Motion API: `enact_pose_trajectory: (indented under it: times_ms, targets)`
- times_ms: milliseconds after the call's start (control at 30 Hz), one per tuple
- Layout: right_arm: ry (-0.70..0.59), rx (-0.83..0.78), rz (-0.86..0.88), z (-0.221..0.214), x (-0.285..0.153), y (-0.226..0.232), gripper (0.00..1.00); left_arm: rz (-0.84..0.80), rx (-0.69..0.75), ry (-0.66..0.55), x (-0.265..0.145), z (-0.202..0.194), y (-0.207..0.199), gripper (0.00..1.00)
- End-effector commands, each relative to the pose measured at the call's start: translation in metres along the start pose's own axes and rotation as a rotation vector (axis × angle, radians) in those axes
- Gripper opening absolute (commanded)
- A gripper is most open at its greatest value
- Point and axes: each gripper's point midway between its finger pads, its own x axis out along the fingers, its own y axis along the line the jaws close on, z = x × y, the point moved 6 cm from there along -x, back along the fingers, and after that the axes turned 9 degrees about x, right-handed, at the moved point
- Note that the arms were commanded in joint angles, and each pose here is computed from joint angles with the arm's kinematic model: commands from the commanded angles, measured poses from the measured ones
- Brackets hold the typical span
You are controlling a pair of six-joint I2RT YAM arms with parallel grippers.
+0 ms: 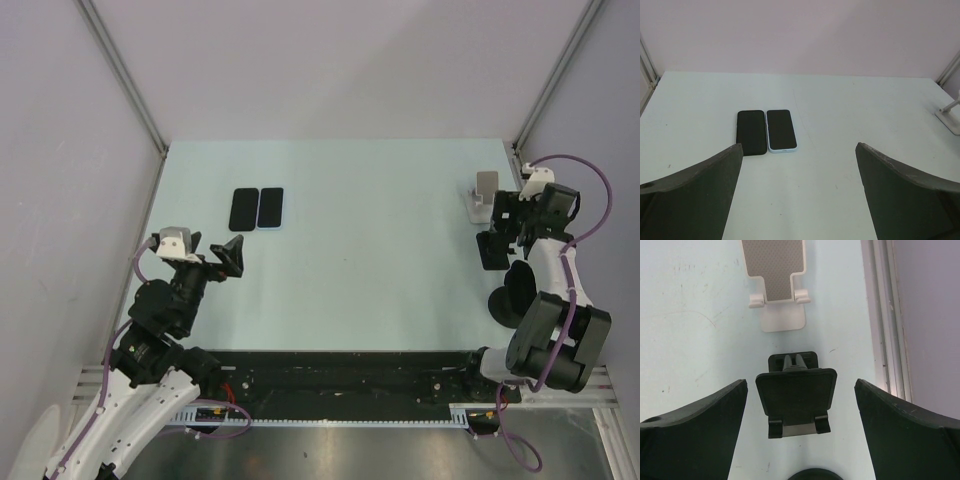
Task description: Remove the phone from the phone stand
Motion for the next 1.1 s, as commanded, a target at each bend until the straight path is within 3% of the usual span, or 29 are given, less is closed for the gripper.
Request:
enact_pose_trajectory:
  times_ms: [0,133,300,467,733,1067]
  targets:
    - [-0.1,0.036,-0.058,0.029,-0.017,0.001,0.96,-0.008,0.014,-0.033,0.0,0.006,0.0,1.0]
    - [-0.195,0.228,-0.172,0.049,-0.052,0.0,1.0,-0.008,0.012,-0.036,-0.001,0.007,0.0,1.0]
    - [-0.335,0.326,-0.271,0.066,-0.123,0.003,1.0,-0.018,0.011,-0.036,-0.001,0.007,-0.001,1.0]
    - [-0.287,0.347,-0.337,0.056,-0.161,0.011,1.0,-0.035,0.013,-0.029,0.0,0.005,-0.005,1.0]
    - [-0.017,0.311,-0.461,0.024,-0.203,0.024,1.0,-0.049,0.019,-0.014,0.003,0.003,-0.008,1.0]
    - [0.108,0.156,-0.411,0.012,-0.203,0.034,1.0,-0.057,0.021,-0.017,0.002,0.003,-0.008,1.0]
